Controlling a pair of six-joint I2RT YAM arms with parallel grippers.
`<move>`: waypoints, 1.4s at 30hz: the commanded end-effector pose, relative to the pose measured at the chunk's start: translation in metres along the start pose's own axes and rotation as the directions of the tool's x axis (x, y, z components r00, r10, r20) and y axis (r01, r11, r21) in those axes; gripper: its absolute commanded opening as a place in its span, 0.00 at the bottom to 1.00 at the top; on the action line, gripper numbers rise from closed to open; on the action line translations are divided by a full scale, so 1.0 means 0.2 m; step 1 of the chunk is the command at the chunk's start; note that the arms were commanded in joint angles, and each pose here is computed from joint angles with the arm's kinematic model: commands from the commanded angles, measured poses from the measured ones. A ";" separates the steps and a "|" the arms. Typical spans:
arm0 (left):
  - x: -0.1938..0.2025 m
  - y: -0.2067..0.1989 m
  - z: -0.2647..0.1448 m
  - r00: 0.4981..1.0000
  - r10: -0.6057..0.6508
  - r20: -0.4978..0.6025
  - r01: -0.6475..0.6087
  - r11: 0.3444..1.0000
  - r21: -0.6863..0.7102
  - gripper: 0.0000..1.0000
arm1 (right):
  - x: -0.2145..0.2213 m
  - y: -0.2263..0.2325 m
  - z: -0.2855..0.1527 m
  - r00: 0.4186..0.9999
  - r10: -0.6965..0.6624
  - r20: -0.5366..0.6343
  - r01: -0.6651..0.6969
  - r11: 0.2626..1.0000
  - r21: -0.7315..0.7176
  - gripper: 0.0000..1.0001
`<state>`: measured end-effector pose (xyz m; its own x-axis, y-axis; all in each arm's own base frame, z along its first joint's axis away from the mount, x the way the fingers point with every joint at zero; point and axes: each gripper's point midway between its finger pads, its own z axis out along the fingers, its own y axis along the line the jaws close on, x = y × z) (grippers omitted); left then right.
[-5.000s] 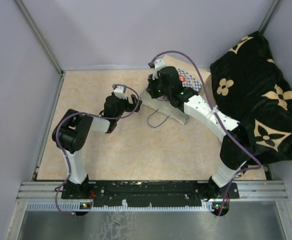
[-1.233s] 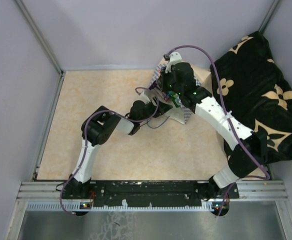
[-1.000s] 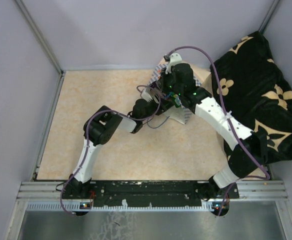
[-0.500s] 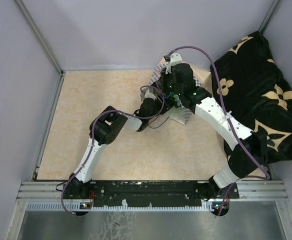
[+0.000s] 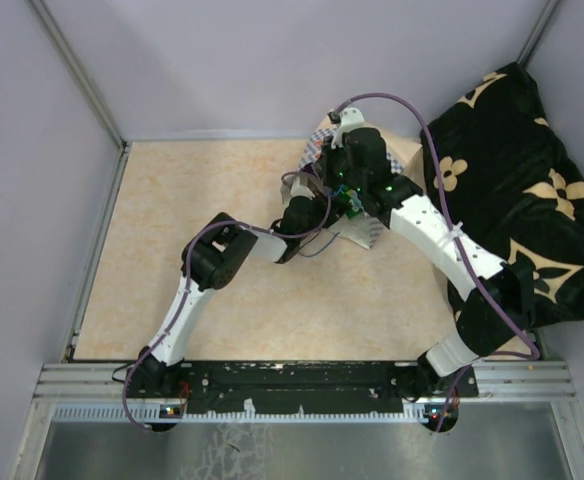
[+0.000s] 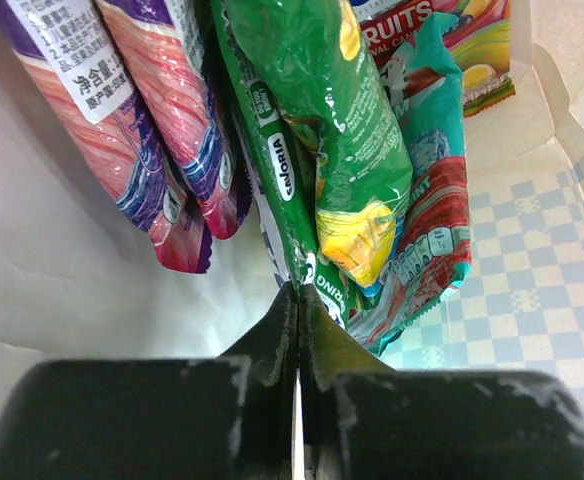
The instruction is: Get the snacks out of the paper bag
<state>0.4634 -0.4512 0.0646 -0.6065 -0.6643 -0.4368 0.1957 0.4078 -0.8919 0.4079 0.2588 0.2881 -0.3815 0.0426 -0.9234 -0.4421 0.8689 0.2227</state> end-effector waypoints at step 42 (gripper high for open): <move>-1.20 -0.19 -1.61 0.767 0.529 0.363 -0.071 0.632 -0.771 0.00 | -0.28 -0.06 -0.03 0.982 0.064 0.177 -0.068 0.998 0.016 0.00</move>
<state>0.3582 -0.1831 0.2561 -0.1146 -0.6297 -0.7683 -0.0336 0.7754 -0.6305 0.4242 0.2403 0.2944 -0.3633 0.1251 -0.9233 -0.3584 0.8960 0.2624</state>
